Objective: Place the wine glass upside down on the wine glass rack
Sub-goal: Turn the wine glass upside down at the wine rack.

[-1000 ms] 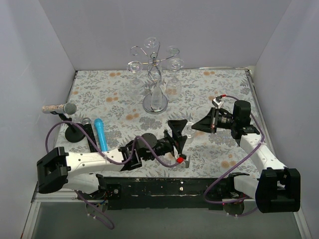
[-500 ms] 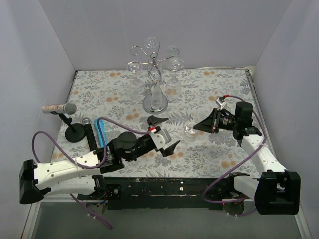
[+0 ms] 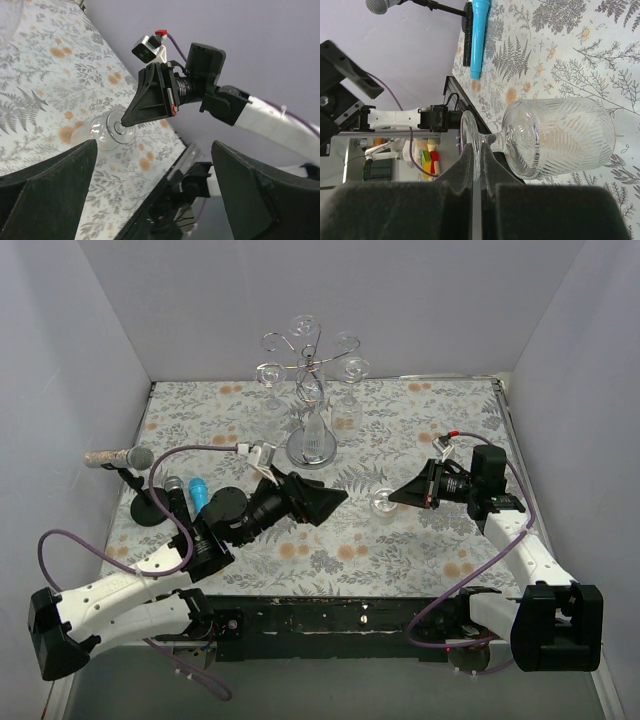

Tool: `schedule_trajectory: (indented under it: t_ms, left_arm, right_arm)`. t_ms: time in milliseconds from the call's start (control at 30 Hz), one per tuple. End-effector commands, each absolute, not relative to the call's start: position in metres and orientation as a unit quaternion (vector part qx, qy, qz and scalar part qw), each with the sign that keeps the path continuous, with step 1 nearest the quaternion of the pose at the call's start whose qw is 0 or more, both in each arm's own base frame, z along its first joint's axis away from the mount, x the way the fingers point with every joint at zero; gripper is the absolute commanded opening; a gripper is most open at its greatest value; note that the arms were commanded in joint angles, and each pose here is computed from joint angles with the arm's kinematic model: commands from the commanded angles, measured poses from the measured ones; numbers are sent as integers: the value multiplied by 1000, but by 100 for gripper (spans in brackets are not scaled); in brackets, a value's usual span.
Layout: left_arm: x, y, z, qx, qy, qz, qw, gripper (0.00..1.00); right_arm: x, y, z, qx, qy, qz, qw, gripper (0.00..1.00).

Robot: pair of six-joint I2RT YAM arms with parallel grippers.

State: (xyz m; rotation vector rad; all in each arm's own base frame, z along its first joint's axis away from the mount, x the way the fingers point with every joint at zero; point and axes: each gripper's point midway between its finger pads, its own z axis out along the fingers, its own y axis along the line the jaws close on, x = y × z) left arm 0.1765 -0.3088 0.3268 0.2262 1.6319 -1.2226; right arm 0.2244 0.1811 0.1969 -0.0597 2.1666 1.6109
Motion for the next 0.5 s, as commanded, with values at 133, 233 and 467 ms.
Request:
schedule_trajectory:
  t_ms: [133, 233, 467]
  left_arm:
    - [178, -299, 302, -56, 670, -648, 359, 98]
    - [180, -301, 295, -64, 677, -644, 350, 98]
    - [181, -303, 280, -88, 675, -655, 328, 98]
  right_arm:
    - [226, 182, 222, -59, 768, 589, 246, 1]
    - [225, 182, 222, -58, 768, 589, 245, 1]
    - [226, 182, 221, -58, 768, 589, 245, 1]
